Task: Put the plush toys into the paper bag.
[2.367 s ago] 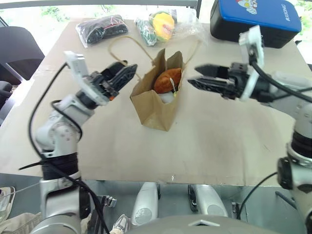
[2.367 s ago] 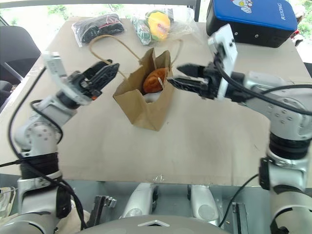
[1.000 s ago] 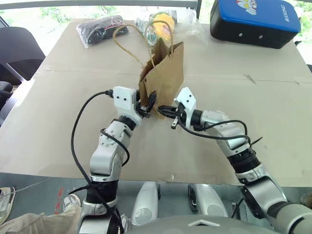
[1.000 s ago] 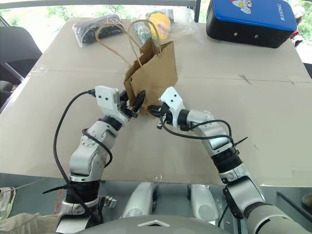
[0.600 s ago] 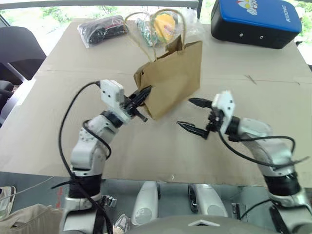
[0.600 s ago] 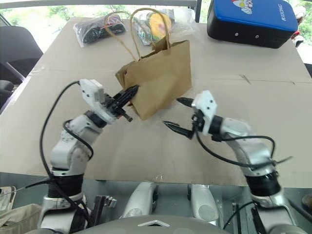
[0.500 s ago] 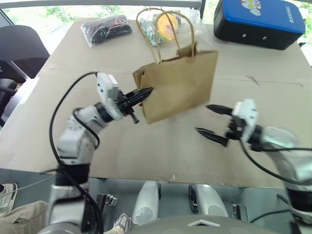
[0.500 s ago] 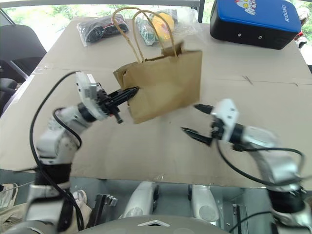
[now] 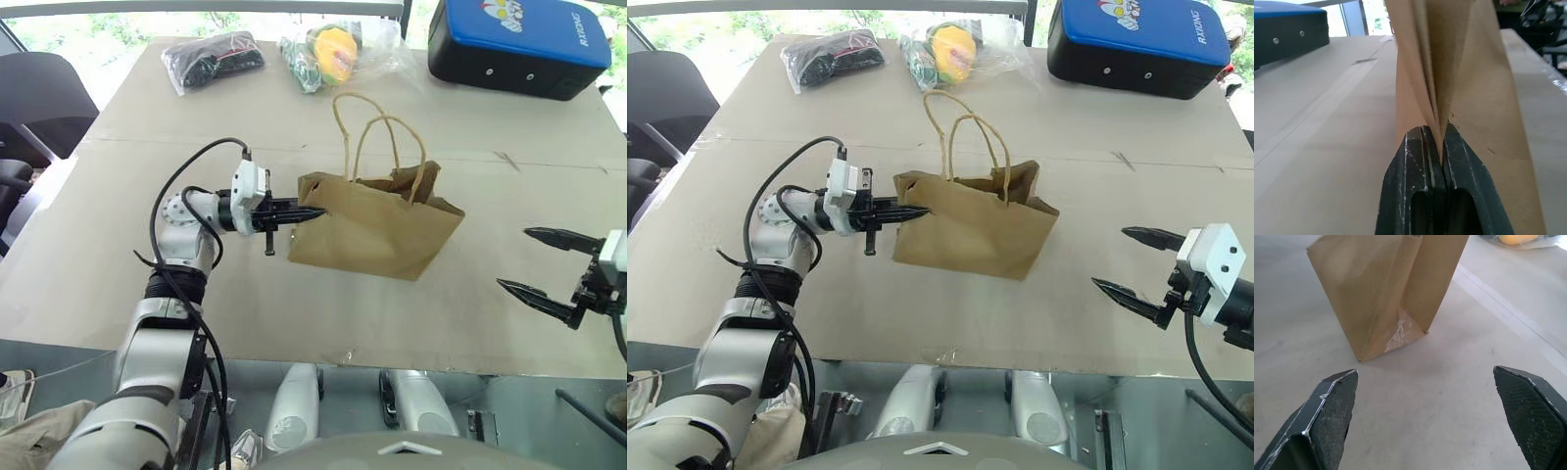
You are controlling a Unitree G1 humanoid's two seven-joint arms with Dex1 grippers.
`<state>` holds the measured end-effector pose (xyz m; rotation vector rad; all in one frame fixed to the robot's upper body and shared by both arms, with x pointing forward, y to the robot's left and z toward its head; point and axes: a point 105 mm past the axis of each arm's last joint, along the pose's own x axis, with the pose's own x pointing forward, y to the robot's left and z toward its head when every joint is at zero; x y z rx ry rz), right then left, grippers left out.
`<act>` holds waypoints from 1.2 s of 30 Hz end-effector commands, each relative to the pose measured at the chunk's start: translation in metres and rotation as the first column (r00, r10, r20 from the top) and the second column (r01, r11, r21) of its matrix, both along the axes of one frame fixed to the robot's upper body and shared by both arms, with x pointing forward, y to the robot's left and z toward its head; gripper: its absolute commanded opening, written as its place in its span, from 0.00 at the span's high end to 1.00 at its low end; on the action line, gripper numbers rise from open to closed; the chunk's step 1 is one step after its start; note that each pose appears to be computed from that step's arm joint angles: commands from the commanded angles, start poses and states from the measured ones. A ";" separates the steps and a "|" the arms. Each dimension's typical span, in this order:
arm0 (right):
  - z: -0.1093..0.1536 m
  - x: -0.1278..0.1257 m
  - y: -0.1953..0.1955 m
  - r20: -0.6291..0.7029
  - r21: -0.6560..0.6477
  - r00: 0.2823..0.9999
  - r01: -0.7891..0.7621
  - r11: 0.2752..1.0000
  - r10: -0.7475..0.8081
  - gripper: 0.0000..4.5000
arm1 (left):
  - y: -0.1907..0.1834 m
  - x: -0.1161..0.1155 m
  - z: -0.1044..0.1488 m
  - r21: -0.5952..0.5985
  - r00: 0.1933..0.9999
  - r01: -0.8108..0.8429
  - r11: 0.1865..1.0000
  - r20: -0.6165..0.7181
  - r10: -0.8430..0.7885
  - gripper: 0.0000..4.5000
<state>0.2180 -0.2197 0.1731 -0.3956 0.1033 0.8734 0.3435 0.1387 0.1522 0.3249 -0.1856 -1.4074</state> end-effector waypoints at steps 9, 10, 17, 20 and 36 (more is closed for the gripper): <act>0.014 0.003 0.007 0.057 -0.020 0.998 -0.018 1.000 0.019 0.04 | -0.004 0.011 0.002 -0.010 0.993 -0.080 0.997 0.083 0.080 1.00; 0.014 0.003 0.008 0.057 -0.019 0.998 -0.021 1.000 0.022 0.01 | -0.003 0.010 0.004 -0.019 0.993 -0.080 0.997 0.084 0.081 0.83; 0.013 0.008 0.009 0.044 -0.018 0.998 -0.051 0.999 0.052 0.01 | 0.010 -0.009 0.022 -0.120 0.996 -0.085 0.989 0.028 0.089 0.20; 0.012 0.009 0.006 0.033 -0.020 0.998 -0.060 0.998 0.060 0.01 | 0.031 -0.026 0.028 -0.139 0.981 -0.183 0.973 -0.088 0.172 0.12; 0.001 -0.011 -0.037 -0.037 -0.038 0.994 0.103 0.994 -0.104 0.01 | 0.097 -0.116 -0.013 0.067 0.737 -0.573 0.817 -0.394 0.549 0.12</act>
